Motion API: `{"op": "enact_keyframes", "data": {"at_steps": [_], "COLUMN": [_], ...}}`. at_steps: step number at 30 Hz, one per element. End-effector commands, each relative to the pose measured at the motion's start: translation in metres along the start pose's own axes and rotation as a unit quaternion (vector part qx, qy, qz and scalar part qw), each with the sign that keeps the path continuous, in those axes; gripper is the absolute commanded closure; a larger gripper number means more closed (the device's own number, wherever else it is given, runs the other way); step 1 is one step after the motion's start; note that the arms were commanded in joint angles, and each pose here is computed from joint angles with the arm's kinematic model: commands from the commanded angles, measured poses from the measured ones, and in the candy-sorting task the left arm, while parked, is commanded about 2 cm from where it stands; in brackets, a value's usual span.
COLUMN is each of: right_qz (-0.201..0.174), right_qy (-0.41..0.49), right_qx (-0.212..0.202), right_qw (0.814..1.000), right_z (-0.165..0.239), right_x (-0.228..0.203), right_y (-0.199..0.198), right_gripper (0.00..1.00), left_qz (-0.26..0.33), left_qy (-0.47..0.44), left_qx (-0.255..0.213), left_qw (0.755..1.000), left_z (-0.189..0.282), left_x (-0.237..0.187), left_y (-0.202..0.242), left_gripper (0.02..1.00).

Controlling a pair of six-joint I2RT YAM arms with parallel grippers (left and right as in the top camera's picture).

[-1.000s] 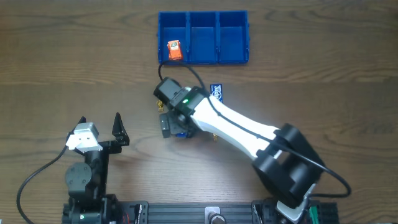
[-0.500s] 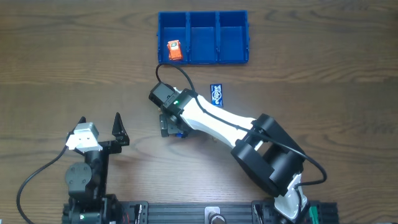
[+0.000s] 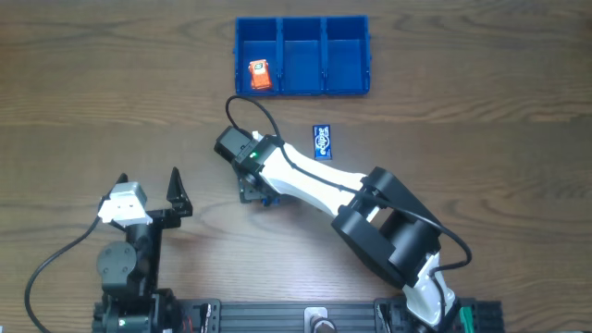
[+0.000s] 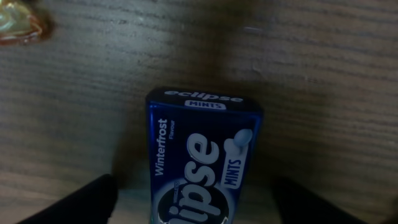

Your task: Sort Candies Into Trays

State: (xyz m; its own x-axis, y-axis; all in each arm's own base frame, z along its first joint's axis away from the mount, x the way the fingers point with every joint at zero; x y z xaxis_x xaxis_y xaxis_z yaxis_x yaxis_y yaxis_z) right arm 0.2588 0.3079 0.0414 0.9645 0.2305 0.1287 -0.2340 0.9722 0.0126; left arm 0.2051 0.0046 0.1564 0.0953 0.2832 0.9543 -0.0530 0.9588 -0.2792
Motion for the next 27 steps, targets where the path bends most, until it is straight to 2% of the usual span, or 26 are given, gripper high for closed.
{"op": "enact_keyframes", "data": {"at_steps": [1, 6, 8, 13, 16, 21, 24, 27], "right_qz": [-0.007, -0.007, -0.007, -0.007, -0.001, 0.0, -0.01, -0.015], "right_qy": [-0.01, -0.011, -0.012, -0.013, -0.033, -0.098, -0.151, -0.202], "right_qx": [-0.007, -0.009, -0.008, -0.007, -0.007, -0.035, -0.061, -0.069], "right_qw": [1.0, 1.0, 1.0, 1.0, 0.999, 0.995, 0.987, 0.977], "right_z": [0.001, 0.001, 0.001, 0.003, 0.02, 0.102, 0.159, 0.197], "right_x": [0.005, 0.006, 0.006, 0.007, 0.012, 0.039, 0.071, 0.112], "right_y": [0.001, 0.001, 0.001, 0.001, -0.001, -0.028, -0.058, -0.088], "right_gripper": [0.354, 0.63, 0.698, 0.735, 0.744, 0.744, 0.744, 0.741], "left_qz": [-0.007, -0.007, -0.007, -0.007, -0.007, -0.007, -0.007, -0.007], "left_qy": [0.024, 0.024, 0.024, 0.024, 0.024, 0.024, 0.024, 0.024], "left_qx": [0.014, 0.014, 0.014, 0.014, 0.014, 0.014, 0.014, 0.014], "left_qw": [1.0, 1.0, 1.0, 1.0, 1.0, 1.0, 1.0, 1.0], "left_z": [-0.001, -0.001, -0.001, -0.001, -0.001, -0.001, -0.001, -0.001], "left_x": [-0.013, -0.013, -0.013, -0.013, -0.013, -0.013, -0.013, -0.013], "left_y": [0.006, 0.006, 0.006, 0.006, 0.006, 0.006, 0.006, 0.006], "left_gripper": [0.02, 0.02, 0.023, 0.02, 0.02, 0.02, 0.02, 0.02]}}
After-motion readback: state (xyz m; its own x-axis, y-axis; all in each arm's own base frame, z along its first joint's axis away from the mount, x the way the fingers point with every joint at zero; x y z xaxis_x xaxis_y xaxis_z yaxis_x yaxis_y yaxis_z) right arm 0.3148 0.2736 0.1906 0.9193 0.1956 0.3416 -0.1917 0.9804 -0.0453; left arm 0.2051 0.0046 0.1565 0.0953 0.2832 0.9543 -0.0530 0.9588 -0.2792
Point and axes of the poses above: each gripper's point midway between its finger pads, its own z axis back along the fingers, its own y axis along the line the jaws close on, x = y × z, the point moved 4 cm from there along z, back along the fingers, and after that the axes turned 7 degrees about z, right-handed, at the moved point
